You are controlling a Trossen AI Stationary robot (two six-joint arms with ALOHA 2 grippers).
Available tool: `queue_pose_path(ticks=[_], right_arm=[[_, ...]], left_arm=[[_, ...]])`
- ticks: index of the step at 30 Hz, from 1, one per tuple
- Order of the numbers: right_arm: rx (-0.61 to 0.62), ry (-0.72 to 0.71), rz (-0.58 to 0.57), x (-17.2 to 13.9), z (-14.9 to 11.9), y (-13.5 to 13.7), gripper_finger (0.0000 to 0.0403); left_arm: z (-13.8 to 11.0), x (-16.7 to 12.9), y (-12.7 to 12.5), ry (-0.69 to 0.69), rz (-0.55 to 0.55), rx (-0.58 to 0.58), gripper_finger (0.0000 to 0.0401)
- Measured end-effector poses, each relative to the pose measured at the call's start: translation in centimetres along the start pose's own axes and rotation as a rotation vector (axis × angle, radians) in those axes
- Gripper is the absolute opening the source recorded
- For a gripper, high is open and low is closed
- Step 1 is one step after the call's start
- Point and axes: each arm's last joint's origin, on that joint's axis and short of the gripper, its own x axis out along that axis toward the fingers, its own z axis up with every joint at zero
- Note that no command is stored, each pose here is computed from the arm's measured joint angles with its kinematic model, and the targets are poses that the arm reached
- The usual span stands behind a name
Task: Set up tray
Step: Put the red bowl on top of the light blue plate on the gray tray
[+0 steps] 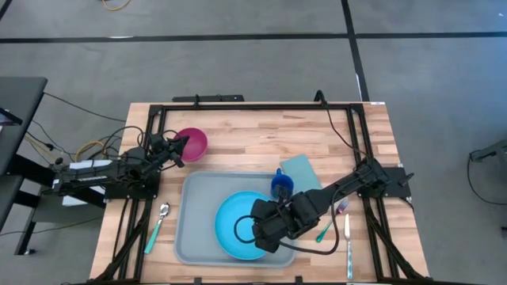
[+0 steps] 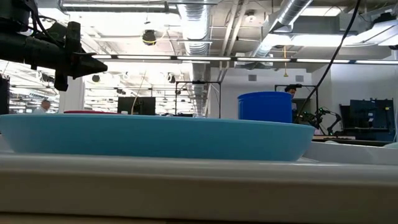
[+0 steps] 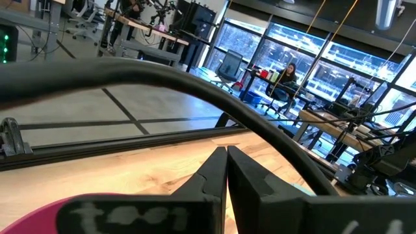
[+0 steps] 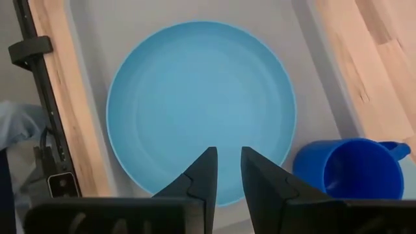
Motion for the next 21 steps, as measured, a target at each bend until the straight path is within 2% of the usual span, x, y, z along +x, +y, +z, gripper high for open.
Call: queue_pose_path(ticks=[7, 10, 16, 21], right_arm=[[-0.008, -0.003, 0.002, -0.2, -0.4, 0.4, 0.0064], [-0.047, -0.011, -0.010, -0.4, -0.8, 0.8, 0.0064], [-0.128, -0.032, -0.121, -0.9, -2.0, 1.1, 0.0064], [-0.164, 0.013, -0.166, -1.1, -2.7, 0.8, 0.0064]], left_arm=[[0.0, 0.0, 0.0, 0.000, 0.000, 0.000, 0.0000], [0.0, 0.0, 0.0, -0.001, 0.002, 0.002, 0.0000], [0.0, 0.0, 0.0, -0.001, 0.003, 0.005, 0.0000], [0.0, 0.0, 0.0, -0.001, 0.003, 0.005, 0.0000]])
